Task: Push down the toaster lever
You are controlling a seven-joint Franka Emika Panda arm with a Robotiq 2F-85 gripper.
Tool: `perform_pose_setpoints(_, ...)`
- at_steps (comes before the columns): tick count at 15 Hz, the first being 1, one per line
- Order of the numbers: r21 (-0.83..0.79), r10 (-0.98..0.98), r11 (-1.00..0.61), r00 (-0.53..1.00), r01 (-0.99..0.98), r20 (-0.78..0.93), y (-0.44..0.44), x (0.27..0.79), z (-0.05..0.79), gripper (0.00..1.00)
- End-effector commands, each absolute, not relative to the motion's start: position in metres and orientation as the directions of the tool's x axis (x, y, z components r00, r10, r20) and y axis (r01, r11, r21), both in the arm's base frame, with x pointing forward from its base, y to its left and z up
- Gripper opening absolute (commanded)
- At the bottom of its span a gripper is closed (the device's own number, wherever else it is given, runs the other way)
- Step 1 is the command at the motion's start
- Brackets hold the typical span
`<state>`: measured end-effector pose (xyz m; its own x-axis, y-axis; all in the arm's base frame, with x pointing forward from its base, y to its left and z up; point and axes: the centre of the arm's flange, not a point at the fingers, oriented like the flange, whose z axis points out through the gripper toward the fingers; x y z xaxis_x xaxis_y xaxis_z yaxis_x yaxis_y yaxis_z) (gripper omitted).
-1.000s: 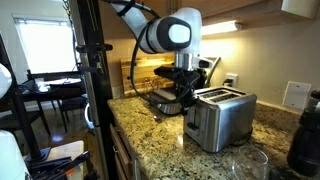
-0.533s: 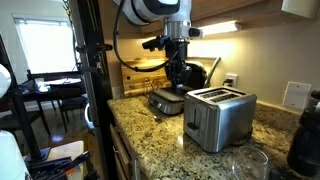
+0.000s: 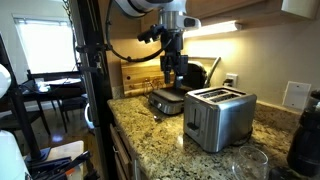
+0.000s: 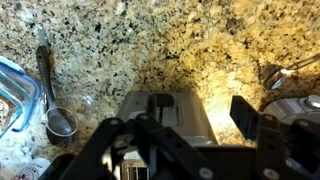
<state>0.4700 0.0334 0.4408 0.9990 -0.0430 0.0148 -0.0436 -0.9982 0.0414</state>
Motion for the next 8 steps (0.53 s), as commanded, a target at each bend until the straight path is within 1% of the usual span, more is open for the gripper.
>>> perform_pose_setpoints(1, 0.047, -0.063, -0.997, 0.998, -0.063, 0.007, 0.036, 0.453, 0.448, 1.0)
perform_pose_setpoints(4, 0.043, -0.069, -0.997, 0.998, -0.069, 0.001, 0.036, 0.452, 0.448, 1.0)
perform_pose_setpoints(5, 0.042, -0.046, -0.998, 0.999, -0.046, 0.01, 0.034, 0.469, 0.44, 1.0)
perform_pose_setpoints(8, 0.042, -0.048, -0.998, 0.999, -0.048, 0.007, 0.034, 0.469, 0.44, 1.0)
